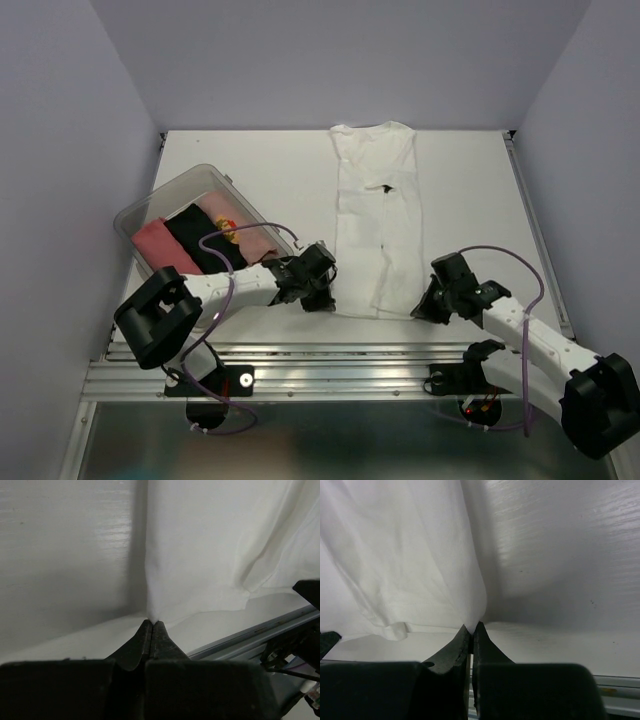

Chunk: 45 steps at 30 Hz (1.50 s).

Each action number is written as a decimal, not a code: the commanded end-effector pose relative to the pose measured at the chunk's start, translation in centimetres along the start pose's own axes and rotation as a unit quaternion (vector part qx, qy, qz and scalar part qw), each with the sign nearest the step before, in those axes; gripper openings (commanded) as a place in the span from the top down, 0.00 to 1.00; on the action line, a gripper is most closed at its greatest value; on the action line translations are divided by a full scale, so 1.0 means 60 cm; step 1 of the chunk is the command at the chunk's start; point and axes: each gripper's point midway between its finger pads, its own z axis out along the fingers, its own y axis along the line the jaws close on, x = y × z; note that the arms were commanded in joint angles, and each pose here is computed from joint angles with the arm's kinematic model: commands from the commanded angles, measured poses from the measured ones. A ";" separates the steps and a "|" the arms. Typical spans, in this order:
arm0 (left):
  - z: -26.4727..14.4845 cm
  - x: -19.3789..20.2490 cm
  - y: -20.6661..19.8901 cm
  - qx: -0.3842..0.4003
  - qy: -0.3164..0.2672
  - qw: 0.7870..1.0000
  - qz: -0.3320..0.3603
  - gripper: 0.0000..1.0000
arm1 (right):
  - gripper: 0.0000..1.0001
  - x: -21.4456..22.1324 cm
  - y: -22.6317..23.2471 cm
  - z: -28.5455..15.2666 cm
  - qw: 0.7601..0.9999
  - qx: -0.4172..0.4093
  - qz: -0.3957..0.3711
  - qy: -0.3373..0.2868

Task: Roll the t-shirts
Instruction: Roll the T-shirt to the center of the board.

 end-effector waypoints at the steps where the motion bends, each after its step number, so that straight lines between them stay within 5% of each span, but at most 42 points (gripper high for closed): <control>1: -0.030 -0.010 -0.036 0.020 -0.012 1.000 0.009 1.00 | 0.99 -0.003 -0.004 -0.014 1.000 0.008 0.004 -0.006; 28: -0.055 0.033 -0.061 0.043 0.019 0.998 0.037 1.00 | 0.99 -0.005 0.003 -0.062 1.000 -0.007 0.005 -0.016; 45: -0.069 -0.075 -0.105 0.018 -0.060 0.998 -0.006 1.00 | 0.99 -0.108 0.057 -0.097 0.993 0.003 -0.015 -0.116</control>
